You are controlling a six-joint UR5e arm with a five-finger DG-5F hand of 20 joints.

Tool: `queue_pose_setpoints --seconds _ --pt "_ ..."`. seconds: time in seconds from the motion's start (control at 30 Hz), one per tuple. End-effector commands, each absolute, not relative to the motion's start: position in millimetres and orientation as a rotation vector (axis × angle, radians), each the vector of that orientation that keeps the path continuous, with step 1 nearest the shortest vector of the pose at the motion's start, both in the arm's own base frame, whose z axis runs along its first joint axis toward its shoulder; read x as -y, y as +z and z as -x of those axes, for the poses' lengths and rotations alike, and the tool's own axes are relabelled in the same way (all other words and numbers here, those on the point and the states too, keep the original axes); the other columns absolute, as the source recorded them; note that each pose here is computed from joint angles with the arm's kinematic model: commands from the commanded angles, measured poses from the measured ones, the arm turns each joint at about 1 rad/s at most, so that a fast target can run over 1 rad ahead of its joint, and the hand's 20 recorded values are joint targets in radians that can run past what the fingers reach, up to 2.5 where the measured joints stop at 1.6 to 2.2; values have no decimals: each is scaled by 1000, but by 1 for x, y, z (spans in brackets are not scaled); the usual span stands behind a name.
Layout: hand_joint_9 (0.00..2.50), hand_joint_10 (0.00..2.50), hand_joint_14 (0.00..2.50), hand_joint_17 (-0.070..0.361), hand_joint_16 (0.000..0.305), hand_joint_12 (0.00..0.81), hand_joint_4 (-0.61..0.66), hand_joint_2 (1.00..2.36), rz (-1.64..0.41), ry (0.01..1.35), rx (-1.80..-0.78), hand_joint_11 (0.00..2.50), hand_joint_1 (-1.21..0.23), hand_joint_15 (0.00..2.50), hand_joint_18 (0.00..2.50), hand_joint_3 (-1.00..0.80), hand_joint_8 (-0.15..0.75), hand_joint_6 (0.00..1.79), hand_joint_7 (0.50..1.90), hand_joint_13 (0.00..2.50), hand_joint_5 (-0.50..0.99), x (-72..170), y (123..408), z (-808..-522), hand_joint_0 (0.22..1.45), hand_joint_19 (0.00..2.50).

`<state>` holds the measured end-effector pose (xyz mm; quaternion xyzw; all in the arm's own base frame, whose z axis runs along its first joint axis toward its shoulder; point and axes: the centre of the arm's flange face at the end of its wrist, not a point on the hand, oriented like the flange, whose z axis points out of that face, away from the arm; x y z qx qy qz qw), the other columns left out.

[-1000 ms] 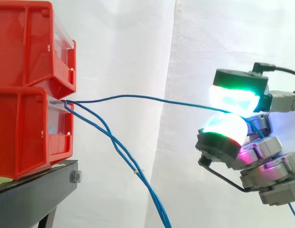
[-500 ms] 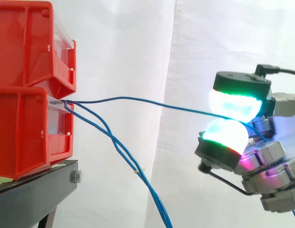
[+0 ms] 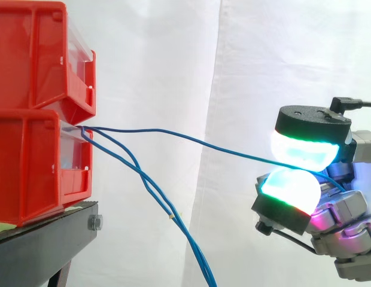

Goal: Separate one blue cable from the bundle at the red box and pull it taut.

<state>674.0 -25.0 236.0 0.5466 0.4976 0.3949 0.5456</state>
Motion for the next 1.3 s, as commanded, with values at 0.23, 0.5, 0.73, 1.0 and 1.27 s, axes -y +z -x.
queue_pose_setpoints --seconds 0.23,0.5,0.73,1.0,1.27 --pt "300 2500 2500 81 36 395 -130 1019 -1291 928 -1186 1607 -738 1678 1159 70 318 950 1480 687 -190 25 236 -674 750 1825" --pt "298 2500 2500 83 37 399 -130 1018 -1291 928 -1186 1602 -738 1716 1159 70 319 948 1491 685 -190 25 236 -674 750 1820" --pt "298 2500 2500 82 36 395 -126 1018 -1290 929 -1185 1629 -740 1670 1160 70 318 947 1491 684 -190 25 236 -674 749 1829" --pt "298 2500 2500 83 37 398 -122 1018 -1291 928 -1186 1635 -744 1704 1160 65 320 947 1489 684 -189 25 236 -674 750 1811" --pt "300 2500 2500 83 37 395 -121 1018 -1291 928 -1186 1605 -746 1683 1163 65 319 947 1486 685 -189 25 236 -674 748 1797"
